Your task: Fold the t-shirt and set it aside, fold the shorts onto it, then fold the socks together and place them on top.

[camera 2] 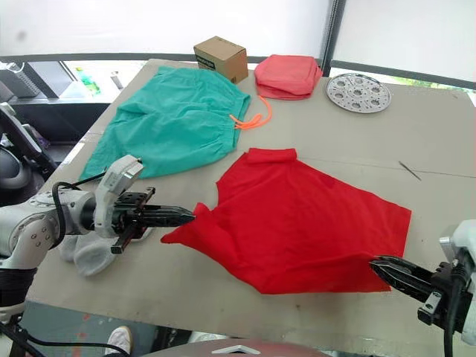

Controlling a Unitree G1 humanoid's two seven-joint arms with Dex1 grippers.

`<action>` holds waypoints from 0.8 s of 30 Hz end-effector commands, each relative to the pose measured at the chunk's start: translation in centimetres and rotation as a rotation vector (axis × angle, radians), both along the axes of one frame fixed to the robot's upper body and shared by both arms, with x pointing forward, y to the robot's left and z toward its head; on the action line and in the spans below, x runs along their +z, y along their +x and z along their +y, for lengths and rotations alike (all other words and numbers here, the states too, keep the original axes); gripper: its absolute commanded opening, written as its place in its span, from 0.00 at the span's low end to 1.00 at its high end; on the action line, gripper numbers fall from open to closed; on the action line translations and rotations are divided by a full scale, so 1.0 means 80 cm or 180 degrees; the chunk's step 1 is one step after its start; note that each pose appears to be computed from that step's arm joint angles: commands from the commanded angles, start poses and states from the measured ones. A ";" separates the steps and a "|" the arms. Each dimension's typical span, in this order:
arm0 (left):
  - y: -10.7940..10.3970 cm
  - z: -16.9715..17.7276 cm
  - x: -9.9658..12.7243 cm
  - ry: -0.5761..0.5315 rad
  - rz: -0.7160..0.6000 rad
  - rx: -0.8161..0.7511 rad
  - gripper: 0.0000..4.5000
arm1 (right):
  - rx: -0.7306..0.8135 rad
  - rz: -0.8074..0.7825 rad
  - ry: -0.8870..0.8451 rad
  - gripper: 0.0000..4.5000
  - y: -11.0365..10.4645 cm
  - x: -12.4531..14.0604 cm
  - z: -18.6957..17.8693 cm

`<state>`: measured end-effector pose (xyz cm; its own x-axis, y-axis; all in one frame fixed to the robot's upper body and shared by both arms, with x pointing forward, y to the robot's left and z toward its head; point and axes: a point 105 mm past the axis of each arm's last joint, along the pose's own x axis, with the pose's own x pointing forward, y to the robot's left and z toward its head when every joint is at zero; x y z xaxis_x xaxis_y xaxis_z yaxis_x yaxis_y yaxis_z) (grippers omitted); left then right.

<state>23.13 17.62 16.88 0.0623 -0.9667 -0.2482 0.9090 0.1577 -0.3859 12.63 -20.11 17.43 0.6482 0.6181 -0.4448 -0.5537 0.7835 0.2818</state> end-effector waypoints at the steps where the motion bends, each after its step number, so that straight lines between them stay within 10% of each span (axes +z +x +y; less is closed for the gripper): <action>1: -0.029 0.013 0.026 -0.0010 0.0336 -0.0317 0.00 | -0.0095 -0.0235 0.0314 0.01 -0.006 0.032 0.000; 4: -0.050 0.026 0.050 -0.0066 0.0854 -0.0485 0.00 | -0.0111 -0.0444 0.0642 0.01 -0.005 0.066 0.001; 8: -0.014 0.008 0.067 -0.0242 0.0577 -0.0367 0.00 | -0.0108 -0.0697 0.0239 0.01 0.040 0.077 -0.003; 11: 0.130 -0.033 0.075 -0.0249 -0.0858 0.0749 0.00 | -0.0798 -0.1170 -0.0876 0.01 0.164 0.101 -0.044; 13: 0.220 -0.032 0.136 -0.0448 -0.1793 0.1896 0.00 | -0.1242 -0.1779 -0.1647 0.01 0.238 0.152 -0.061; 15: 0.255 -0.005 0.214 -0.0839 -0.2411 0.2790 0.00 | -0.1567 -0.2600 -0.1888 0.01 0.281 0.226 -0.062; 19: 0.222 0.031 0.317 -0.1465 -0.3321 0.2955 0.00 | -0.1636 -0.3518 -0.1718 0.01 0.273 0.318 -0.059; 24: 0.172 0.034 0.288 -0.1560 -0.3097 0.2143 0.00 | -0.1388 -0.3317 -0.1666 0.01 0.252 0.291 -0.072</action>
